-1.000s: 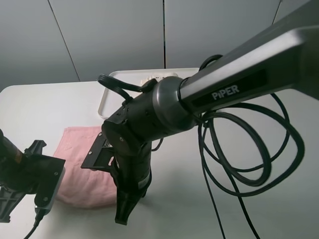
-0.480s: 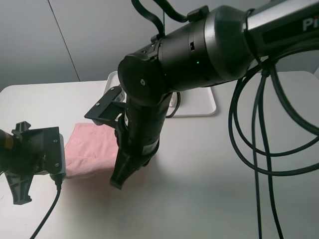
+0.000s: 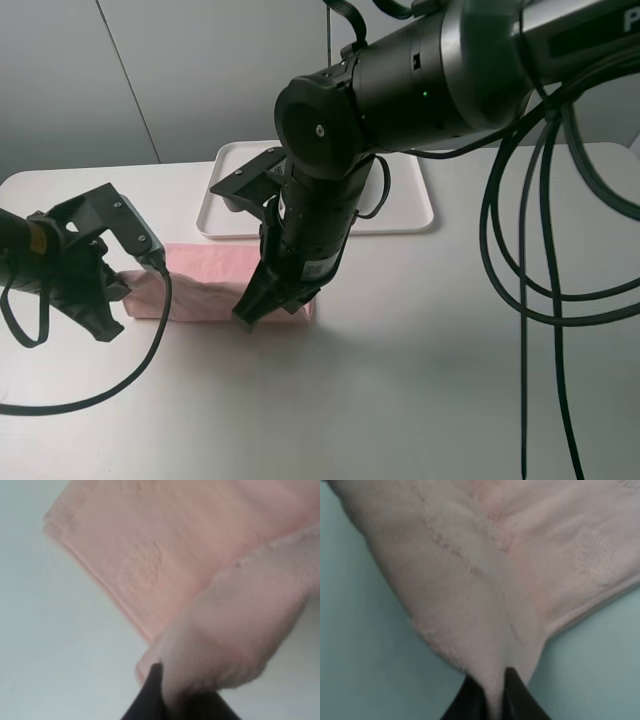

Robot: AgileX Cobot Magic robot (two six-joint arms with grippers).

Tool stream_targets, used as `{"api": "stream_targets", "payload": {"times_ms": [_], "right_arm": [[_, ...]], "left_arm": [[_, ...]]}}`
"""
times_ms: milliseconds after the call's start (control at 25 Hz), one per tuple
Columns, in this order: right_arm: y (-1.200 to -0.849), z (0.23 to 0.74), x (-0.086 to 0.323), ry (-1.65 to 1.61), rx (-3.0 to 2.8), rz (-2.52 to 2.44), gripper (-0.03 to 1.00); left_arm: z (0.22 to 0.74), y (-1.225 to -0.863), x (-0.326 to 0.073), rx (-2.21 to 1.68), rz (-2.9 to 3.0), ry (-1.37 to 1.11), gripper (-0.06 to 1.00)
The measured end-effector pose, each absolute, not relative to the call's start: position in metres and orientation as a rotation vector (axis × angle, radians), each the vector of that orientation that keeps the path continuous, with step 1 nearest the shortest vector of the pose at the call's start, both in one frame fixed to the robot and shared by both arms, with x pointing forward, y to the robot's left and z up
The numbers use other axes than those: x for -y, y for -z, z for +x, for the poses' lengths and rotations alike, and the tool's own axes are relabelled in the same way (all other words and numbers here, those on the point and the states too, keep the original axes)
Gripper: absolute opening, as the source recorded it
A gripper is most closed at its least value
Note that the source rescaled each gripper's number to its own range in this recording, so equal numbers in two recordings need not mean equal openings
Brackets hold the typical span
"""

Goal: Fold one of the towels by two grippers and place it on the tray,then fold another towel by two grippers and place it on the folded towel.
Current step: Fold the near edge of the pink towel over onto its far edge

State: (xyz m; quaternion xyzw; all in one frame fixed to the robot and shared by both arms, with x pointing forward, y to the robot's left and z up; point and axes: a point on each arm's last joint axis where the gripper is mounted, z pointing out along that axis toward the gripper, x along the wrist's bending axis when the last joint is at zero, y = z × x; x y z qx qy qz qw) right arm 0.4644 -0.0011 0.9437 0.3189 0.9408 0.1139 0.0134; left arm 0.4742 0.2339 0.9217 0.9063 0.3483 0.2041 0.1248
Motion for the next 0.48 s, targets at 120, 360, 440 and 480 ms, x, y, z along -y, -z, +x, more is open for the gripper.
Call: {"api": "stream_targets", "payload": {"times_ms": [120,360,440,480], "right_arm": [[-0.944,0.473,0.006,-0.374,-2.903,1.042,0.0],[-0.946,0.491,0.013,-0.471,-2.819,1.142,0.0],[-0.94,0.495,0.013,-0.476,-2.81,1.158,0.0],[-0.937,0.497,0.013,-0.481,-2.803,1.167,0.0]], "left_arm": [[0.484,-0.921,-0.231,-1.054,2.623,-0.587,0.02],[0.495,-0.916,-0.227,-1.094,2.613,-0.568,0.02],[0.497,-0.911,-0.227,-1.113,2.616,-0.551,0.02],[0.498,-0.91,-0.227,-1.124,2.616,-0.546,0.02]]}}
